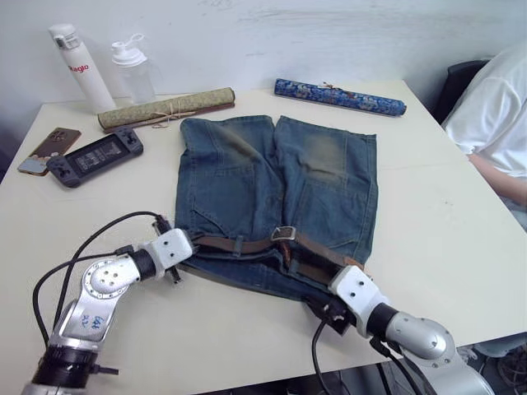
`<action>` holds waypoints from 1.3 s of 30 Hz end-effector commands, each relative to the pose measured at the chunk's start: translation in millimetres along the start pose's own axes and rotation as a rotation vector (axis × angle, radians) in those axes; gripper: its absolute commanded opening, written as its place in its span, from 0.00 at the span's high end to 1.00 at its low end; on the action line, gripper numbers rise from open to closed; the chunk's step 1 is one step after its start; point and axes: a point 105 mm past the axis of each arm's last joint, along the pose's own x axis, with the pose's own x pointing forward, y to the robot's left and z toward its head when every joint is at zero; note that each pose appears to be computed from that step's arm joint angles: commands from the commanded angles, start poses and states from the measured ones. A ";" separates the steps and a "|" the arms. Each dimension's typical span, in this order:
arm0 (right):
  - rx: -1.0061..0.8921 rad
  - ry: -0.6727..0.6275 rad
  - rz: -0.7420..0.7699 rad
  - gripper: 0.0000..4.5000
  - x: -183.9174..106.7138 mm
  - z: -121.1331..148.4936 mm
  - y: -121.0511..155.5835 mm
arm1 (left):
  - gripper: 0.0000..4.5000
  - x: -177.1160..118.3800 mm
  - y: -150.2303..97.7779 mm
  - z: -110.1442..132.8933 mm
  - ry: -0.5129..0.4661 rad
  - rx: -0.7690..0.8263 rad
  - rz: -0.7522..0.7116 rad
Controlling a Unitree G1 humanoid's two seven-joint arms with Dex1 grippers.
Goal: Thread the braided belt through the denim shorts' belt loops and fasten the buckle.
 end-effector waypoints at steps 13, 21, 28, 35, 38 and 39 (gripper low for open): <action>-0.008 0.052 -0.048 0.06 -5.9 -9.2 -7.9 | 0.90 -33.0 18.3 -97.7 0.330 -0.520 0.265; -0.006 0.056 -0.059 0.06 -7.6 -10.6 -8.0 | 0.90 -24.7 -6.1 -59.2 0.161 -0.430 0.069; -0.025 0.084 -0.110 0.06 -16.7 -15.8 -27.3 | 0.53 -33.4 -14.2 -42.7 0.092 -0.348 0.002; -0.056 0.107 -0.234 0.06 -36.1 -19.5 -72.0 | 0.26 -45.1 -22.9 -11.6 -0.034 -0.397 -0.094; -0.074 0.112 -0.244 0.06 -40.4 -19.5 -80.1 | 0.26 -55.9 -34.7 -3.4 -0.053 -0.414 -0.191; -0.083 0.108 -0.234 0.06 -41.2 -17.9 -80.1 | 0.26 -60.2 -38.0 -0.9 -0.058 -0.421 -0.222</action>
